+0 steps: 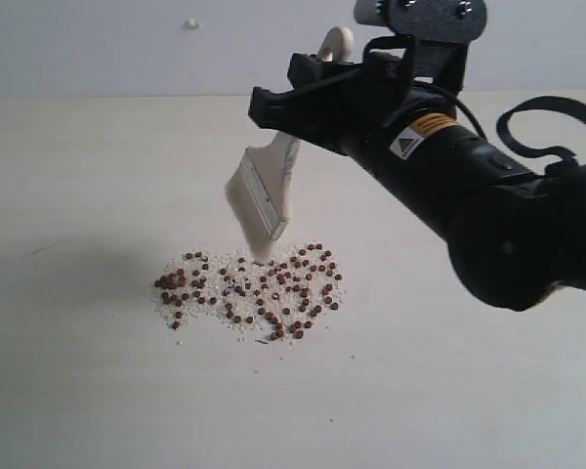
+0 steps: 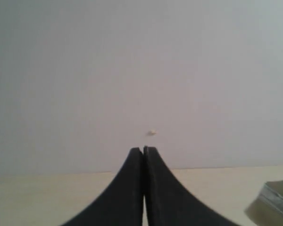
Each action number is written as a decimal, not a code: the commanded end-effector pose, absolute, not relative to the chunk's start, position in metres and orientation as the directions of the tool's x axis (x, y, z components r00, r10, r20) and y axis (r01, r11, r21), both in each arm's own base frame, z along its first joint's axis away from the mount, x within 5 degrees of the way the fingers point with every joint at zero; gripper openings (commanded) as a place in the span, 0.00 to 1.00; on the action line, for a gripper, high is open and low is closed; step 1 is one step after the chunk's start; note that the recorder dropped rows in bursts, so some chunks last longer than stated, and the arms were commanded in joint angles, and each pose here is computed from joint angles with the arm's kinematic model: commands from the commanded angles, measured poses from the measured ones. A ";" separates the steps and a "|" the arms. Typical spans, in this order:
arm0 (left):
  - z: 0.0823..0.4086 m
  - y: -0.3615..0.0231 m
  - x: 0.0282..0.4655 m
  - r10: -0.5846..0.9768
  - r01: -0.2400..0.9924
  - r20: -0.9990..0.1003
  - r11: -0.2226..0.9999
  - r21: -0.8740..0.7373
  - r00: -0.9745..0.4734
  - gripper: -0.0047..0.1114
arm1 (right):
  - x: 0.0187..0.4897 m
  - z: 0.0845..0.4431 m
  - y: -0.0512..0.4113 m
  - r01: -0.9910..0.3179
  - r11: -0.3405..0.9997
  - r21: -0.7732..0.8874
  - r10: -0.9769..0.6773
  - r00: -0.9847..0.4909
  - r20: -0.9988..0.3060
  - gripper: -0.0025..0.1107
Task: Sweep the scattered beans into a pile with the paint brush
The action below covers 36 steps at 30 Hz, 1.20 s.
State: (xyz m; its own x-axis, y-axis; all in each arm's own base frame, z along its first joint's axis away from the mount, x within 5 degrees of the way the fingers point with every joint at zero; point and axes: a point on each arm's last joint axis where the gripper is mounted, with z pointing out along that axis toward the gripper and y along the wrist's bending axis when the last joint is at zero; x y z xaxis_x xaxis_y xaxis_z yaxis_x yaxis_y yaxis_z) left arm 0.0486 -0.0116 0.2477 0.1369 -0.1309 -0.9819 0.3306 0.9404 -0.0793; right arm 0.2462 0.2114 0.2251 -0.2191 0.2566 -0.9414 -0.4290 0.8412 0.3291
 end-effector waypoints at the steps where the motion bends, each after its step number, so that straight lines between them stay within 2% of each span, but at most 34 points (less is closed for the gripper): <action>1: 0.242 0.004 0.053 -0.200 0.159 -0.975 0.970 -0.183 0.100 0.04 | 0.240 0.225 0.233 -0.415 0.849 0.326 0.274 -0.181 -0.944 0.02; 4: 0.236 0.011 0.055 -0.217 0.086 -0.973 0.974 -0.209 0.085 0.04 | 0.232 0.221 0.253 -0.412 0.836 0.362 0.317 -0.174 -0.932 0.02; 7: 0.232 0.012 0.056 -0.211 0.064 -0.975 0.976 -0.207 0.073 0.04 | 0.227 0.218 0.272 -0.426 0.827 0.366 0.316 -0.185 -0.930 0.02; 12: 0.229 0.008 0.056 -0.206 0.098 -0.976 0.975 -0.200 0.063 0.04 | 0.224 0.215 0.300 -0.429 0.814 0.392 0.330 -0.214 -0.920 0.02; 17: 0.230 -0.003 0.055 -0.157 0.215 -0.985 0.967 -0.138 0.072 0.04 | 0.219 0.206 0.319 -0.411 0.816 0.406 0.331 -0.244 -0.912 0.02; 32: 0.228 -0.003 0.055 -0.145 0.215 -0.987 0.968 -0.127 0.070 0.04 | 0.232 0.177 0.352 -0.383 0.799 0.464 0.350 -0.331 -0.876 0.02; 36: 0.228 -0.003 0.055 -0.145 0.215 -0.987 0.968 -0.127 0.070 0.04 | 0.222 0.164 0.351 -0.283 0.836 0.470 0.386 -0.304 -0.871 0.02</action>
